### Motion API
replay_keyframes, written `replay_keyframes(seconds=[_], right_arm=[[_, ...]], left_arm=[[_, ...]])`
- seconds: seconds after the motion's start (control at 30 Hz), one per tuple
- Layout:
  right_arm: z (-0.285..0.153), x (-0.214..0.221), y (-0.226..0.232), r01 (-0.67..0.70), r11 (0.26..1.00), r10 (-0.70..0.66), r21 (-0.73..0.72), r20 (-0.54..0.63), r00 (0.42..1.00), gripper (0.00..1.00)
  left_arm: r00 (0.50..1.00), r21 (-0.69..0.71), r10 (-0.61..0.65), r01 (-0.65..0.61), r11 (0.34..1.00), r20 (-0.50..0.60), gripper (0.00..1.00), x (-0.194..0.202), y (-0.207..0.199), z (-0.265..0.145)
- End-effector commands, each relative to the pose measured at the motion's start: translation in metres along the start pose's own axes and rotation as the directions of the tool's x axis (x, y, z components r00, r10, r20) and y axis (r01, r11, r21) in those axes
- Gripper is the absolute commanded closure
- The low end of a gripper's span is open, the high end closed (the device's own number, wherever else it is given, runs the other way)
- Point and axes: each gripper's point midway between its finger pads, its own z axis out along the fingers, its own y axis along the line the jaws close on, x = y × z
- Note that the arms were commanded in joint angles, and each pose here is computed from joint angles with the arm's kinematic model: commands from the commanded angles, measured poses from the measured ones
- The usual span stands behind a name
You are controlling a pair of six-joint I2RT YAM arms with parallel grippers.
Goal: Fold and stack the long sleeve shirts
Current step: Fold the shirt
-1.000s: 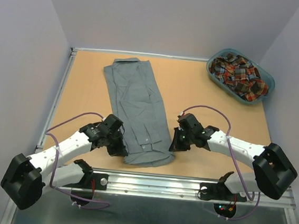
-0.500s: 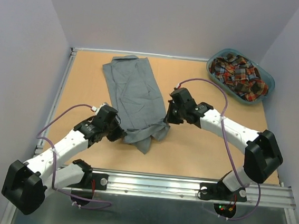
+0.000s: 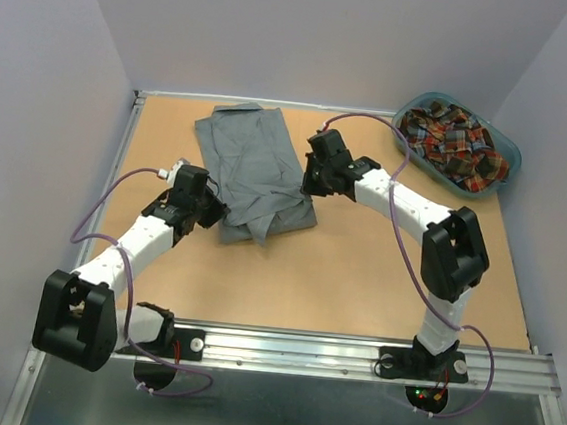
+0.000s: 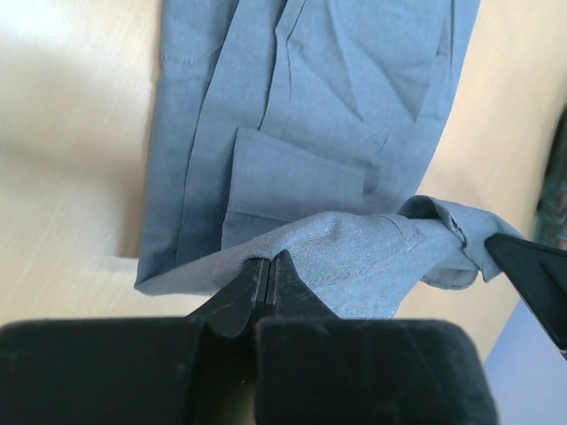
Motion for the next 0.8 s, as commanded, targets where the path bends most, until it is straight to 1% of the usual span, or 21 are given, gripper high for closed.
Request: replay_keyframes(seconds=[0.0, 0.1, 0.13, 0.2, 0.4, 0.43, 0.47, 0.6, 0.67, 0.77], right_arm=[[0.004, -0.049, 0.014, 0.025, 1.000, -0.024, -0.010, 0.107, 0.994, 1.00], [0.015, -0.061, 0.021, 0.040, 0.999, -0.038, -0.016, 0.121, 0.992, 0.99], [0.025, -0.059, 0.020, 0.053, 0.999, -0.052, -0.008, 0.111, 0.992, 1.00], [0.026, -0.070, 0.026, 0.062, 0.998, -0.059, -0.017, 0.135, 0.989, 1.00], [0.047, -0.085, 0.029, 0.092, 0.996, -0.091, -0.002, 0.157, 0.983, 0.99], [0.045, -0.095, 0.032, 0.097, 0.995, -0.094, -0.003, 0.183, 0.979, 0.99], [0.048, -0.097, 0.033, 0.101, 0.995, -0.099, -0.001, 0.185, 0.978, 0.99], [0.065, -0.105, 0.036, 0.109, 0.994, -0.107, 0.000, 0.201, 0.974, 0.99], [0.067, -0.114, 0.040, 0.110, 0.994, -0.106, -0.004, 0.222, 0.969, 0.99], [0.080, -0.113, 0.036, 0.113, 0.994, -0.112, 0.010, 0.218, 0.969, 0.99]], left_arm=[[0.995, 0.070, 0.019, -0.026, 0.997, 0.103, 1.00, -0.038, -0.032, 0.000], [0.993, 0.049, 0.007, -0.013, 0.999, 0.118, 1.00, -0.050, -0.030, 0.008], [0.993, 0.043, 0.003, -0.008, 0.999, 0.118, 1.00, -0.053, -0.029, 0.010], [0.994, 0.037, -0.008, 0.004, 0.999, 0.113, 1.00, -0.056, -0.028, 0.017], [0.990, 0.014, -0.040, 0.038, 0.999, 0.133, 1.00, -0.075, -0.022, 0.034], [0.993, 0.014, -0.040, 0.039, 0.999, 0.110, 1.00, -0.074, -0.021, 0.039], [0.994, 0.011, -0.040, 0.039, 0.999, 0.106, 1.00, -0.073, -0.021, 0.041], [0.991, 0.019, -0.037, 0.034, 0.999, 0.130, 1.00, -0.091, -0.024, 0.050], [0.990, 0.004, -0.032, 0.031, 0.999, 0.134, 1.00, -0.096, -0.021, 0.056], [0.992, -0.012, -0.019, 0.021, 1.000, 0.128, 1.00, -0.101, -0.019, 0.065]])
